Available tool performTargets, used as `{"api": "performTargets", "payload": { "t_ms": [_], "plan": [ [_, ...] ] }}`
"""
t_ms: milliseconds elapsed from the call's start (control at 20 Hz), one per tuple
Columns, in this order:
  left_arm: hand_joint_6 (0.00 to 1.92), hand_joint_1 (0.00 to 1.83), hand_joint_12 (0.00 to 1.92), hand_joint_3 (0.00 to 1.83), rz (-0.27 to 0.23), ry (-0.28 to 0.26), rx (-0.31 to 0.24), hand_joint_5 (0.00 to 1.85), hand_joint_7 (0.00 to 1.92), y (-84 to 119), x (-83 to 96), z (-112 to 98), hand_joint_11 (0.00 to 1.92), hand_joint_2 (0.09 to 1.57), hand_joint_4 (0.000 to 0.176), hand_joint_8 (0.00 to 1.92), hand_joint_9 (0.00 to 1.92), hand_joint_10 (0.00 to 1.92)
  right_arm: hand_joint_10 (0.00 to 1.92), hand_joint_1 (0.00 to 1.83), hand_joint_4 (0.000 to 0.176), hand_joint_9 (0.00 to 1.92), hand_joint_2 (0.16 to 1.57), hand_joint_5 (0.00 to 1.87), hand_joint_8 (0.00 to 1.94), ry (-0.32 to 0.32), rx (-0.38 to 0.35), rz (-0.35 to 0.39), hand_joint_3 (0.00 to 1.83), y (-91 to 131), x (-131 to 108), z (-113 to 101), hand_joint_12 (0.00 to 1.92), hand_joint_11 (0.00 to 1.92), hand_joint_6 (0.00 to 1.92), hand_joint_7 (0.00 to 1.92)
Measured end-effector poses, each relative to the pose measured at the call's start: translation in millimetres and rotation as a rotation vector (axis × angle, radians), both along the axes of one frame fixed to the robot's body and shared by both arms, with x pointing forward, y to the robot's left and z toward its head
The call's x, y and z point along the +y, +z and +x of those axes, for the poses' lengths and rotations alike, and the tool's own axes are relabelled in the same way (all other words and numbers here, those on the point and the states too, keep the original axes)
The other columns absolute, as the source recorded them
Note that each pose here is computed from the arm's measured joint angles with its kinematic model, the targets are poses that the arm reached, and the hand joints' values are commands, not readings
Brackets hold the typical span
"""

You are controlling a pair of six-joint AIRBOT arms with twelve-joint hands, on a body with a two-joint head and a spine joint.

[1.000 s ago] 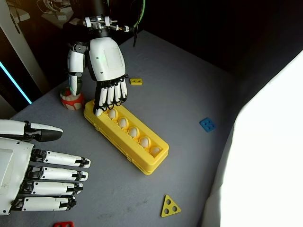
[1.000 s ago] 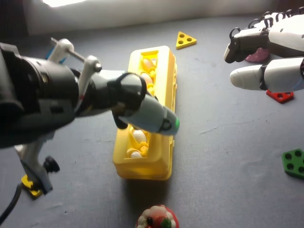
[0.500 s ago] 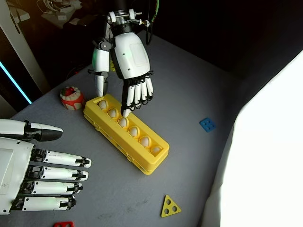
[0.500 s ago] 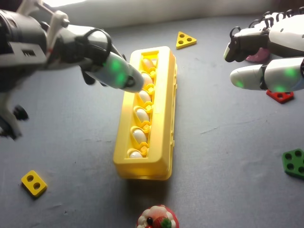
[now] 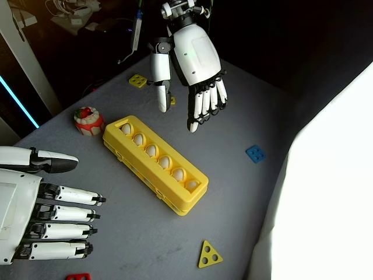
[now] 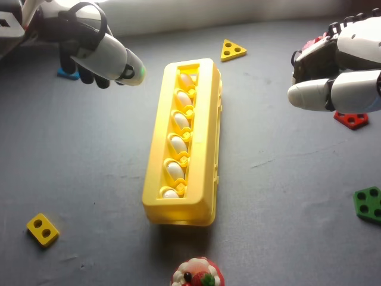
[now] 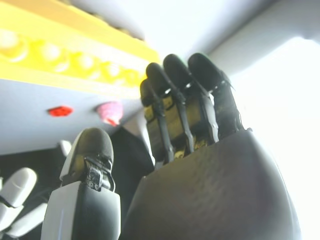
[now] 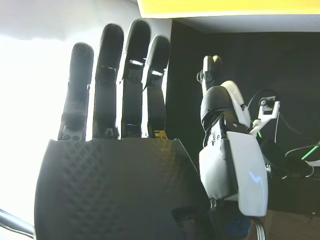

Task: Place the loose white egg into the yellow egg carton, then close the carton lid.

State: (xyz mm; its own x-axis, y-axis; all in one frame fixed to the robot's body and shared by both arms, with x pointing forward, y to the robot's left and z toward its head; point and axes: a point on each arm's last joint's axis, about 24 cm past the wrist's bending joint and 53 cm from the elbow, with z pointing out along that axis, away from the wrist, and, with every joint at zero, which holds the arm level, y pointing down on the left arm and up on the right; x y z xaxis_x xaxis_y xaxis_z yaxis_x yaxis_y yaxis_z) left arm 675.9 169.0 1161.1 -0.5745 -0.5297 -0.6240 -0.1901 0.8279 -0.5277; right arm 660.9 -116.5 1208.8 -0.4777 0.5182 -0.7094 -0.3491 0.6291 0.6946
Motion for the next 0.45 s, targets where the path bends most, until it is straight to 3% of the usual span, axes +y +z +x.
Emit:
{"api": "performTargets", "payload": {
  "t_ms": [50, 100, 150, 200, 250, 300, 350, 400, 450],
  "plan": [
    [0.68, 0.30, 1.75, 0.00, 0.002, -0.003, -0.005, 0.82, 0.75, 3, -0.5, 1, 0.40, 1.35, 0.000, 1.20, 0.64, 1.37, 1.50, 0.18, 0.000, 0.78, 1.29, 0.85, 1.22, 0.000, 0.000, 0.000, 0.00, 0, 0, 0, 1.92, 0.57, 1.03, 0.94],
    [0.68, 0.30, 1.75, 0.00, 0.007, -0.009, -0.011, 0.82, 0.75, 5, -0.9, 1, 0.40, 1.35, 0.000, 1.20, 0.64, 1.37, 1.50, 0.18, 0.000, 0.78, 1.29, 0.85, 1.22, 0.000, 0.000, 0.000, 0.00, 0, 0, 0, 1.92, 0.57, 1.03, 0.94],
    [0.81, 0.27, 1.80, 0.00, 0.006, -0.010, -0.016, 0.83, 0.76, 7, -1.3, 2, 0.43, 1.36, 0.000, 1.26, 0.66, 1.44, 1.51, 0.16, 0.000, 0.85, 1.30, 0.85, 1.27, 0.000, -0.001, 0.000, 0.00, 0, 0, 0, 1.92, 0.64, 1.13, 0.98],
    [1.01, 0.21, 1.90, 0.00, 0.006, -0.011, -0.019, 0.84, 0.82, 8, -1.6, 2, 0.54, 1.37, 0.000, 1.38, 0.73, 1.59, 1.76, 0.19, 0.000, 1.08, 1.31, 0.92, 1.46, 0.000, -0.002, 0.002, 0.00, 1, 0, 0, 1.92, 0.92, 1.25, 1.13],
    [1.26, 0.15, 1.92, 0.00, 0.006, -0.012, -0.018, 0.90, 1.04, 9, -1.7, 2, 0.81, 1.36, 0.000, 1.51, 0.97, 1.76, 1.91, 0.16, 0.000, 1.29, 1.36, 1.06, 1.63, -0.001, -0.003, 0.002, 0.01, 1, 0, 0, 1.92, 1.26, 1.41, 1.27],
    [1.30, 0.13, 1.92, 0.00, 0.003, -0.013, -0.021, 0.94, 1.11, 11, -2.1, 2, 0.92, 1.37, 0.000, 1.50, 1.07, 1.76, 1.92, 0.13, 0.000, 1.34, 1.38, 1.10, 1.71, -0.001, -0.004, 0.003, 0.01, 1, 0, 0, 1.92, 1.34, 1.54, 1.30],
    [1.30, 0.13, 1.92, 0.00, 0.000, -0.014, -0.025, 0.94, 1.11, 12, -2.3, 3, 0.92, 1.37, 0.000, 1.50, 1.07, 1.76, 1.92, 0.13, 0.000, 1.34, 1.38, 1.10, 1.71, 0.000, -0.004, 0.003, 0.01, 1, 0, 0, 1.92, 1.34, 1.54, 1.30],
    [1.44, 0.10, 1.92, 0.00, 0.004, -0.018, -0.031, 0.97, 1.17, 13, -2.4, 4, 1.04, 1.38, 0.000, 1.54, 1.16, 1.78, 1.92, 0.09, 0.000, 1.42, 1.41, 1.17, 1.82, 0.000, -0.004, 0.003, 0.00, 1, 0, 0, 1.92, 1.43, 1.78, 1.37],
    [1.59, 0.13, 1.92, 0.00, 0.010, -0.021, -0.032, 1.00, 1.22, 13, -1.8, 3, 1.13, 1.38, 0.000, 1.58, 1.22, 1.81, 1.92, 0.08, 0.068, 1.47, 1.42, 1.22, 1.89, 0.000, -0.005, 0.003, 0.00, 1, 0, 0, 1.92, 1.48, 1.87, 1.42]
  ]
}}
